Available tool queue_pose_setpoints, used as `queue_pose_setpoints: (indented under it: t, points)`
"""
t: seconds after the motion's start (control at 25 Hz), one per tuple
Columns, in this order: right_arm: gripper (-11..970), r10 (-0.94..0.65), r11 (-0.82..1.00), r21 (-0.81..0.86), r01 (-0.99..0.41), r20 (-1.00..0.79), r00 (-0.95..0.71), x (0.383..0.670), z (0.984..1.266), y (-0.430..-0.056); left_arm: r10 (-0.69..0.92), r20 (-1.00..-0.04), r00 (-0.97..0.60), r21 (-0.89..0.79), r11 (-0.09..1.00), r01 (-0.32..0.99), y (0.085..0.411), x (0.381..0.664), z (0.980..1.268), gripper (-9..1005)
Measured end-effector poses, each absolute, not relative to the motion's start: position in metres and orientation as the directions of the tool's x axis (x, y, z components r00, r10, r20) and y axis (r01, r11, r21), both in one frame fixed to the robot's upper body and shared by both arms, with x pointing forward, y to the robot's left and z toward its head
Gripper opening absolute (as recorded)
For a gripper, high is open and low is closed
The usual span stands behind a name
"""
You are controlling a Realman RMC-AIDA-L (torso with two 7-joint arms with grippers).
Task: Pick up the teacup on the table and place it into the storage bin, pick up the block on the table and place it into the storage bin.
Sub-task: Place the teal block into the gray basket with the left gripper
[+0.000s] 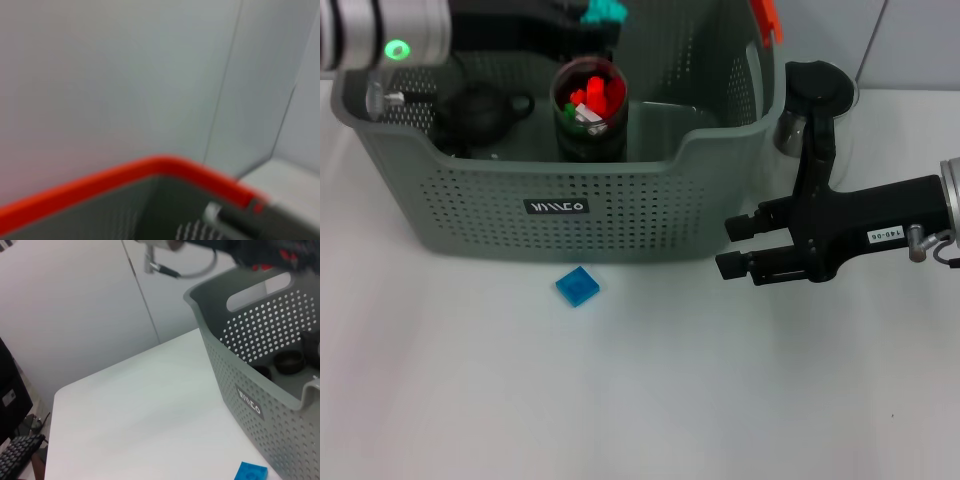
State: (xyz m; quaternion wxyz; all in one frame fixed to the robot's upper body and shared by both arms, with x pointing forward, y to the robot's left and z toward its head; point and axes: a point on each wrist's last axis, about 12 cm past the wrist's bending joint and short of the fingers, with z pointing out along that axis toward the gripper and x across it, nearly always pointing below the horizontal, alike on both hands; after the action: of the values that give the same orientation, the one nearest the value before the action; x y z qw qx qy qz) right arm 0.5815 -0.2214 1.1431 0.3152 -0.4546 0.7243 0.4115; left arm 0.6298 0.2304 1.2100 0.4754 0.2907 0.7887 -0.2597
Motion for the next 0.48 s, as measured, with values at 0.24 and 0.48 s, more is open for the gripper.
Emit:
queue_pose_setpoints:
  t: [0.24,0.48]
  points:
    - [610,-0.397,0.248,0.305,-0.919,-0.834,-0.384,0.583,1.145,-0.221,0.323,-0.851,-0.414,-0.050,0.735,0.677,0.218,0.646,1.190,445]
    - [610,-0.395,0.247,0.305,-0.920,-0.835,-0.383,0.583,1.145,-0.221,0.365,-0.829,-0.423,0.010,0.766,0.642,0.215,0.652,1.182,450]
